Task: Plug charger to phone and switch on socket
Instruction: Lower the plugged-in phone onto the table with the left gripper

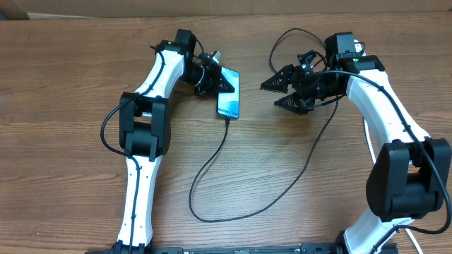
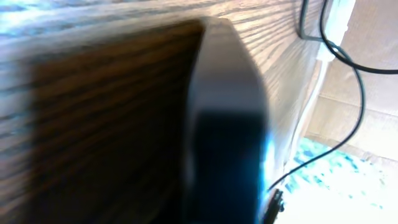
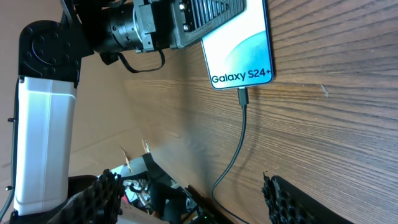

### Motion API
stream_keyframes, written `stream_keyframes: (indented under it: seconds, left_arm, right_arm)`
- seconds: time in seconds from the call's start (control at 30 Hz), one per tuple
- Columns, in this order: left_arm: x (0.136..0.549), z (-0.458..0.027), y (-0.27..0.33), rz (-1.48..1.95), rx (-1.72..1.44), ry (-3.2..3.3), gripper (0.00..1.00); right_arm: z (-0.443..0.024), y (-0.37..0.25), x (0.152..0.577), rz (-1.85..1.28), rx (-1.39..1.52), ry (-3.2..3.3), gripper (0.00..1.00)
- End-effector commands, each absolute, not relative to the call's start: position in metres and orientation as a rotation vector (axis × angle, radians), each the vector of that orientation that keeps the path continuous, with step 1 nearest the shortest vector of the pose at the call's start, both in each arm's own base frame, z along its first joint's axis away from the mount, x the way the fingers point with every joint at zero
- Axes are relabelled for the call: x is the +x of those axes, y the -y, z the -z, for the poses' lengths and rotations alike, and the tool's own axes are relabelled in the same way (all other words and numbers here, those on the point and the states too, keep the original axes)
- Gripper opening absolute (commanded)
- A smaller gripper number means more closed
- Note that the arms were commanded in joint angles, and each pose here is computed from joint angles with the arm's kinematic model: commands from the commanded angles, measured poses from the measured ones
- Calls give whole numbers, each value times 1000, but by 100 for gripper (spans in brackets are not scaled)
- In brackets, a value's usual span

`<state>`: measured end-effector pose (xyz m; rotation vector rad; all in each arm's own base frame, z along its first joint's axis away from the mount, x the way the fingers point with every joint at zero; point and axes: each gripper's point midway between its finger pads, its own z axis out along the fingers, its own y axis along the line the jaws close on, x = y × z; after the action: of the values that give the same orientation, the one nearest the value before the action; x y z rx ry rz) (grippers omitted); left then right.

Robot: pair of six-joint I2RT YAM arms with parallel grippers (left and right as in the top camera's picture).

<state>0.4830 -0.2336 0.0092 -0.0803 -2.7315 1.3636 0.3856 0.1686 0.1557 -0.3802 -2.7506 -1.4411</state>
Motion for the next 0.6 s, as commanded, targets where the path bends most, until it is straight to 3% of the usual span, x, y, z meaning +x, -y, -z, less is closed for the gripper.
stream_keyframes:
  seconds: [0.0, 0.33, 0.57]
  left_arm:
    - [486, -6, 230, -1291, -107, 2792, 17]
    - [484, 9, 213, -1118, -78, 2858, 29]
    - [482, 19, 187, -973, -19, 2890, 30]
  right_arm:
    - [-160, -168, 388, 1454, -359, 2769, 74]
    - [-160, -168, 388, 1451, -355, 2775, 74]
    - [-160, -168, 388, 1454, -333, 2784, 74]
